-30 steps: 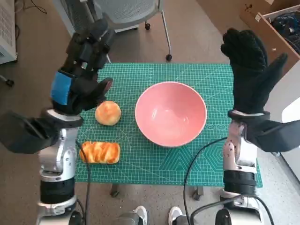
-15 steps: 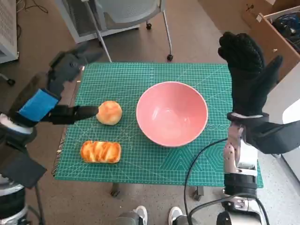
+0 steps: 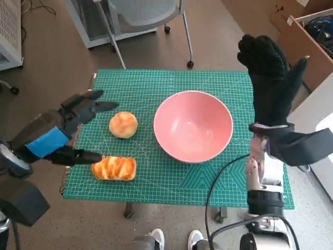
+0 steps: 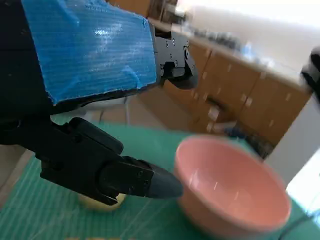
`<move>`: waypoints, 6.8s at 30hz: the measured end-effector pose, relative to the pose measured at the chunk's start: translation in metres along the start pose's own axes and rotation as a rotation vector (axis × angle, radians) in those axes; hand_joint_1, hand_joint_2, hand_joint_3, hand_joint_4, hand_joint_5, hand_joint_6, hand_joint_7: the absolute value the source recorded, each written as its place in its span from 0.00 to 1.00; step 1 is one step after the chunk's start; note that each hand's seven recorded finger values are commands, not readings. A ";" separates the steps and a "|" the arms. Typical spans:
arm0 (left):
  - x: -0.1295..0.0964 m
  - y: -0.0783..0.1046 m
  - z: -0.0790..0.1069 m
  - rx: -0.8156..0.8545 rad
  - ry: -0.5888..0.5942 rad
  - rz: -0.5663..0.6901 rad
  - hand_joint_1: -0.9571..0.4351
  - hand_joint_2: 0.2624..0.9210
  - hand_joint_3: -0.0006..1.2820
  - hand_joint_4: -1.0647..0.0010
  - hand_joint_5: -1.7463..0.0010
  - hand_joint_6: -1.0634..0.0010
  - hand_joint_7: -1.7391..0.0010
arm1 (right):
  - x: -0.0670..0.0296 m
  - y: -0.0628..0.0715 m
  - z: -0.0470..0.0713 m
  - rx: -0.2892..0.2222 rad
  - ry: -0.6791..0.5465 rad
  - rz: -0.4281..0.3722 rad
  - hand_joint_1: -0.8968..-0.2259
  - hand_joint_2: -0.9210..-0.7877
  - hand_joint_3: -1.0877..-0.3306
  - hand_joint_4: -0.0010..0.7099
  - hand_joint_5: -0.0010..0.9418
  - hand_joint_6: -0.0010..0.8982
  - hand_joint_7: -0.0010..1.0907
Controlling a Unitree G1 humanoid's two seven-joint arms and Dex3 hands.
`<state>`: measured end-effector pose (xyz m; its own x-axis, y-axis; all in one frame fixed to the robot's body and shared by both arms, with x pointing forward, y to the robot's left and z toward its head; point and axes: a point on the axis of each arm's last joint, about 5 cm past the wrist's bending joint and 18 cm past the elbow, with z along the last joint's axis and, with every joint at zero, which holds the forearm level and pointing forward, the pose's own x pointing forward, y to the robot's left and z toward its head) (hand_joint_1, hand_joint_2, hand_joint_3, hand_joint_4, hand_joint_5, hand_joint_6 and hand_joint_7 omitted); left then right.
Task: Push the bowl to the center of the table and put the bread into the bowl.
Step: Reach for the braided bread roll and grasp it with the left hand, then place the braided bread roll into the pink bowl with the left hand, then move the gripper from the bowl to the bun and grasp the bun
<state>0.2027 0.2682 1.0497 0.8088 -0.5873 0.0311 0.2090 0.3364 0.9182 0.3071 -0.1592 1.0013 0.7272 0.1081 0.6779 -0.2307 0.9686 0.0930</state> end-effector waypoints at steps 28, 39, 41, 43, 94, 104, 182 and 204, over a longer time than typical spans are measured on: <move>0.001 -0.070 -0.026 -0.042 0.120 -0.236 0.34 0.91 0.00 0.80 1.00 0.72 0.92 | 0.0014 0.000 -0.006 0.044 0.006 0.029 0.41 0.00 0.51 0.39 0.01 0.17 0.39; 0.007 -0.108 -0.042 -0.073 0.198 -0.284 0.49 0.89 0.00 0.64 0.98 0.57 0.94 | 0.0016 -0.001 -0.005 0.041 0.003 0.031 0.42 0.00 0.52 0.39 0.00 0.17 0.38; 0.010 -0.110 -0.043 -0.072 0.196 -0.266 0.55 0.89 0.00 0.55 0.97 0.51 0.93 | 0.0016 -0.001 -0.004 0.040 0.002 0.032 0.42 0.00 0.52 0.39 0.00 0.17 0.38; 0.014 -0.111 -0.044 -0.058 0.199 -0.257 0.61 0.91 0.00 0.42 0.95 0.41 0.91 | 0.0020 -0.001 -0.004 0.038 -0.002 0.033 0.42 0.00 0.52 0.39 0.00 0.17 0.38; 0.118 -0.022 0.046 -0.186 -0.328 0.255 0.69 1.00 0.03 0.34 0.35 0.37 0.34 | -0.0042 0.001 -0.012 0.024 0.029 0.066 0.42 0.00 0.55 0.40 0.00 0.18 0.38; 0.157 -0.048 0.052 -0.269 -0.354 0.156 0.69 1.00 0.05 0.37 0.33 0.38 0.33 | -0.0055 -0.003 -0.007 0.002 0.021 0.086 0.44 0.00 0.55 0.39 0.00 0.18 0.37; 0.086 0.001 -0.015 -0.060 0.141 0.151 0.37 0.89 0.00 0.89 1.00 0.86 0.83 | -0.0117 -0.009 -0.008 -0.040 0.049 0.072 0.43 0.00 0.52 0.39 0.01 0.19 0.39; 0.112 -0.038 -0.040 -0.110 0.331 -0.118 0.45 0.82 0.00 0.90 1.00 0.74 0.97 | -0.0103 -0.011 -0.005 -0.049 0.045 0.077 0.42 0.00 0.52 0.40 0.01 0.18 0.40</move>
<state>0.3073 0.2195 1.0029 0.9060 -0.3626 -0.2181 0.3544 0.3685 0.8594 0.3057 -0.1702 0.9894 0.7371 0.1918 0.6479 -0.2560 0.9667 0.0051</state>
